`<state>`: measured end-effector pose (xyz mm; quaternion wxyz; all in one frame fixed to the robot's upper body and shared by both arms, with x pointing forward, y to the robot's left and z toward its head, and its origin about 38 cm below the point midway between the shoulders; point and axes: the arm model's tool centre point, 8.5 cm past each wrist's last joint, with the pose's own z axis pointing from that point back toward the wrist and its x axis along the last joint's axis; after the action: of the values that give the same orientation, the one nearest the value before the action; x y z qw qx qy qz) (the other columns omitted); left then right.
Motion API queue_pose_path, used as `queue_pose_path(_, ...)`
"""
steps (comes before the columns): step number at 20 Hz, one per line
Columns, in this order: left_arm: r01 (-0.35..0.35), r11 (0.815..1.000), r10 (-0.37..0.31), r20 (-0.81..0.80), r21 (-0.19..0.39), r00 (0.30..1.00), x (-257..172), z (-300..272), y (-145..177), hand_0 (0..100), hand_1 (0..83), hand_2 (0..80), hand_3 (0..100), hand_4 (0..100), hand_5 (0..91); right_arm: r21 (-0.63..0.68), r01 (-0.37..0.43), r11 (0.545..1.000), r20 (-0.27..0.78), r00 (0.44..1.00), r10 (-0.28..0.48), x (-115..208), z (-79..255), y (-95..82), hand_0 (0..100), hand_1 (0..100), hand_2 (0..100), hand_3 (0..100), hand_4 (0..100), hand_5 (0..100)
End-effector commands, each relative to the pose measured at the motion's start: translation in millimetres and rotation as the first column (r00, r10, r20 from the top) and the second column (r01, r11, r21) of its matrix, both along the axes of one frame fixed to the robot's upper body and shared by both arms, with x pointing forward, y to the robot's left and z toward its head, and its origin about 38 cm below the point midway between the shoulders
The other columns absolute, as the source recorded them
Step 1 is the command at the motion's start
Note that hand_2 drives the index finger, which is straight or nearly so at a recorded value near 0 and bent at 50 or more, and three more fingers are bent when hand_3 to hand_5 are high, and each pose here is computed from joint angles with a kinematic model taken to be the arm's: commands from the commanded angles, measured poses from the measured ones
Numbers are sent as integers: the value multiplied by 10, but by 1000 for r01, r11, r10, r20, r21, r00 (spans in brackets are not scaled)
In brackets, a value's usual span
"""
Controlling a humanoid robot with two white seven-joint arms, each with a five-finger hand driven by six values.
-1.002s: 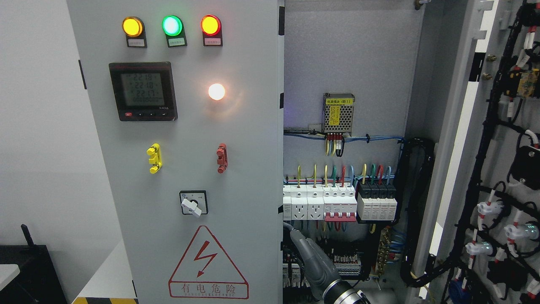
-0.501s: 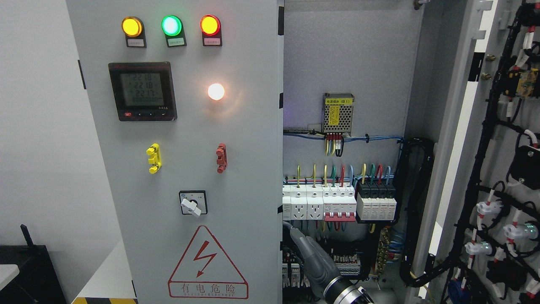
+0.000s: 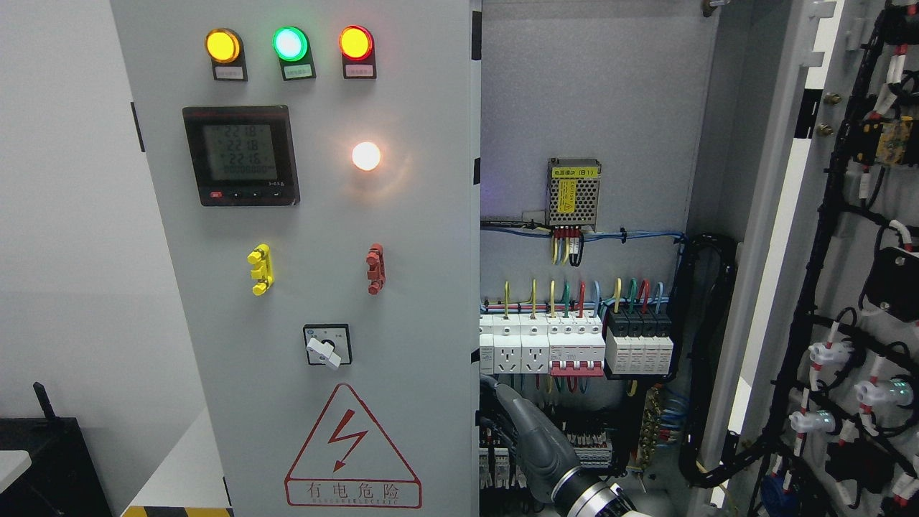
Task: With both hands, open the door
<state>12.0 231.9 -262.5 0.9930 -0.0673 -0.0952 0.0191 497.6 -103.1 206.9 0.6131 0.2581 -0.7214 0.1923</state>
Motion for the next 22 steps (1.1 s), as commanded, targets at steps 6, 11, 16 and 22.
queue_pose_path(6,15,1000,-15,-2,-1,1000,-3,0,-7,0,0,0,0,0,0,13,-50,999,-9,999,50,-5,-20,19,382,0,0,0,0,0)
queue_pose_path(11,15,1000,-15,-2,-1,1000,-3,0,-7,0,0,0,0,0,0,7,-48,999,-10,999,48,15,-22,-7,382,0,0,0,0,0)
queue_pose_path(16,17,1000,-17,-2,-1,1000,-3,0,-8,0,0,0,0,0,0,-5,-87,996,-2,996,87,-3,-24,-22,382,0,0,0,0,0)
queue_pose_path(22,15,1000,-15,-2,-1,1000,-3,0,-7,0,0,0,0,0,0,-5,-89,996,9,996,89,15,30,-26,382,0,0,0,0,0)
